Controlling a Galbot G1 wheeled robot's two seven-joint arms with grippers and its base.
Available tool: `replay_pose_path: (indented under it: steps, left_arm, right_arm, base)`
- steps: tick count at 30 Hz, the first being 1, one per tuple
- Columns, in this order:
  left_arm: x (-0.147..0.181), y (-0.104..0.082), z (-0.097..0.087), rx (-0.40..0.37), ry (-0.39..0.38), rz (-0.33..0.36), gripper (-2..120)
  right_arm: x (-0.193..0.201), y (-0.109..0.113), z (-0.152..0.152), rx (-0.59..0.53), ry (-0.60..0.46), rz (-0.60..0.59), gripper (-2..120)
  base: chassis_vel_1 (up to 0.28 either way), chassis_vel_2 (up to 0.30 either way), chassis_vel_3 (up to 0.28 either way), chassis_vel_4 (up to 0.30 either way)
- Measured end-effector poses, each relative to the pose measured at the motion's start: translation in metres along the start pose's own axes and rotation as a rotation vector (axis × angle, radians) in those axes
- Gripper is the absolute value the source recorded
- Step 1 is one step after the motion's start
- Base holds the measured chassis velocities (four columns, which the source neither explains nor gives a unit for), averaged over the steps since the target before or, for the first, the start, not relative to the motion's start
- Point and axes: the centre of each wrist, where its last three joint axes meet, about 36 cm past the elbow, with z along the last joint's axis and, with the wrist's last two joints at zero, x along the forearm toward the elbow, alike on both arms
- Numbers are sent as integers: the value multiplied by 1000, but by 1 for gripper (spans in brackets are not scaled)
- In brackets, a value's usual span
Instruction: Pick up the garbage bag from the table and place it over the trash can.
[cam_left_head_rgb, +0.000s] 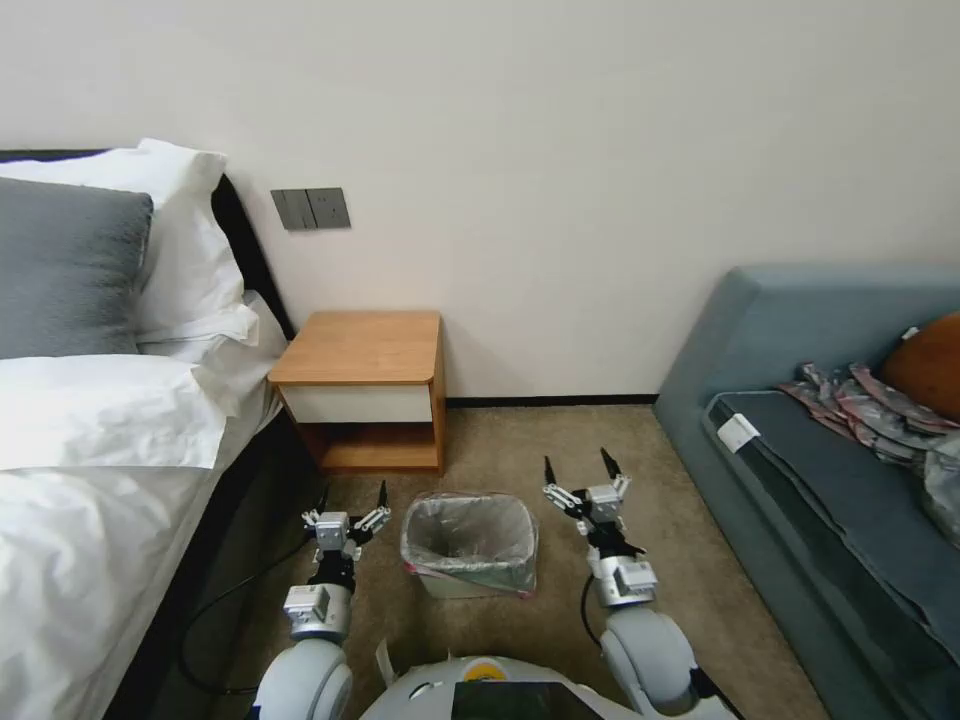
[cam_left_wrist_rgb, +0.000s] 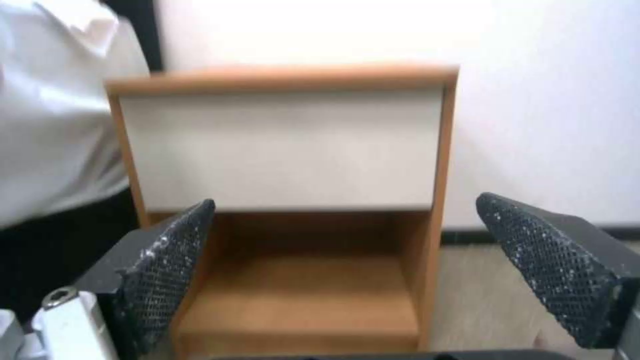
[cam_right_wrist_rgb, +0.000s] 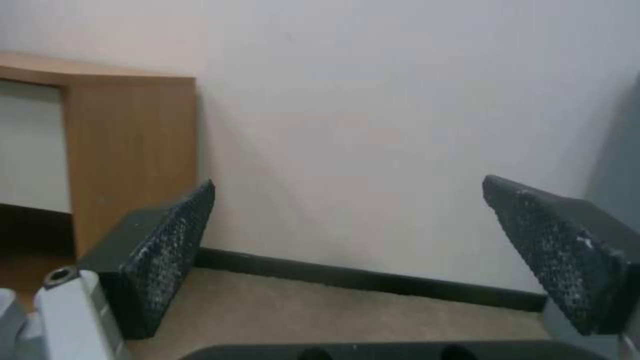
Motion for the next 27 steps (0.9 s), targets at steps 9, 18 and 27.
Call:
replay_pose_path:
  steps: [9,18,27]
  left_arm:
    - [20,4,-27,44,-60,46,100]
    - [46,18,-48,-11,19,48,100]
    - [71,20,-57,2,77,0,100]
  right_arm:
    - [20,-31,3,-8,23,15,100]
    - [60,-34,-1,-71,84,39,100]
    - [108,-21,-12,-101,61,142,100]
  base:
    - [0,0,0,0]
    - [0,0,0,0]
    - [0,0,0,0]
